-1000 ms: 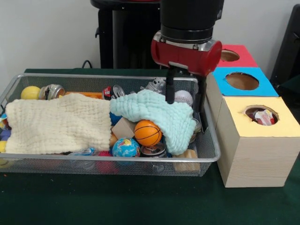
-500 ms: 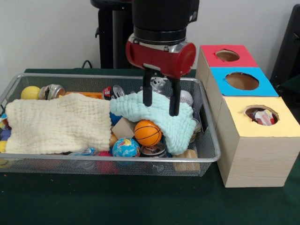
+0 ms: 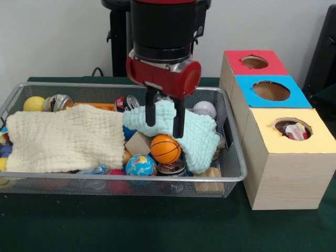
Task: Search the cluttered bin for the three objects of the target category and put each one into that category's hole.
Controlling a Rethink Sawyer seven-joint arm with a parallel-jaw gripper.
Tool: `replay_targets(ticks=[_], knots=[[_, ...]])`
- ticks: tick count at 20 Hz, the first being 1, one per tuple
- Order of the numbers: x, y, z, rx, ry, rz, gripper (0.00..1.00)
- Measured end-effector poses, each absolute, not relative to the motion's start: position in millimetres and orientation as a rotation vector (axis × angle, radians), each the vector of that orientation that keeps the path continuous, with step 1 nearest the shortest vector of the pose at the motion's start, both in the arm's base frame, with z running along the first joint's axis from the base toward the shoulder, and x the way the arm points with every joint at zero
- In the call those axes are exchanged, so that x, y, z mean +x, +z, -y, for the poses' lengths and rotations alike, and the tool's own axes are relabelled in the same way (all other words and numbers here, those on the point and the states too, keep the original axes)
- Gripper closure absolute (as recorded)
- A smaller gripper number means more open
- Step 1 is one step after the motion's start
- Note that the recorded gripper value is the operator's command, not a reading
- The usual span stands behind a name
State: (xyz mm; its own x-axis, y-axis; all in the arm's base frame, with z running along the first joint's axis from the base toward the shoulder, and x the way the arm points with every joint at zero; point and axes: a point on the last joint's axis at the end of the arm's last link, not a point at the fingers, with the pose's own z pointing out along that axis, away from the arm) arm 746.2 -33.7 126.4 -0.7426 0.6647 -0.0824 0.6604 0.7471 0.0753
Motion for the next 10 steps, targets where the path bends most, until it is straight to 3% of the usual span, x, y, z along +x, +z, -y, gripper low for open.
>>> replay_targets(ticks=[10], knots=[[715,94,36,1.053,0.009,-2.911,0.0]])
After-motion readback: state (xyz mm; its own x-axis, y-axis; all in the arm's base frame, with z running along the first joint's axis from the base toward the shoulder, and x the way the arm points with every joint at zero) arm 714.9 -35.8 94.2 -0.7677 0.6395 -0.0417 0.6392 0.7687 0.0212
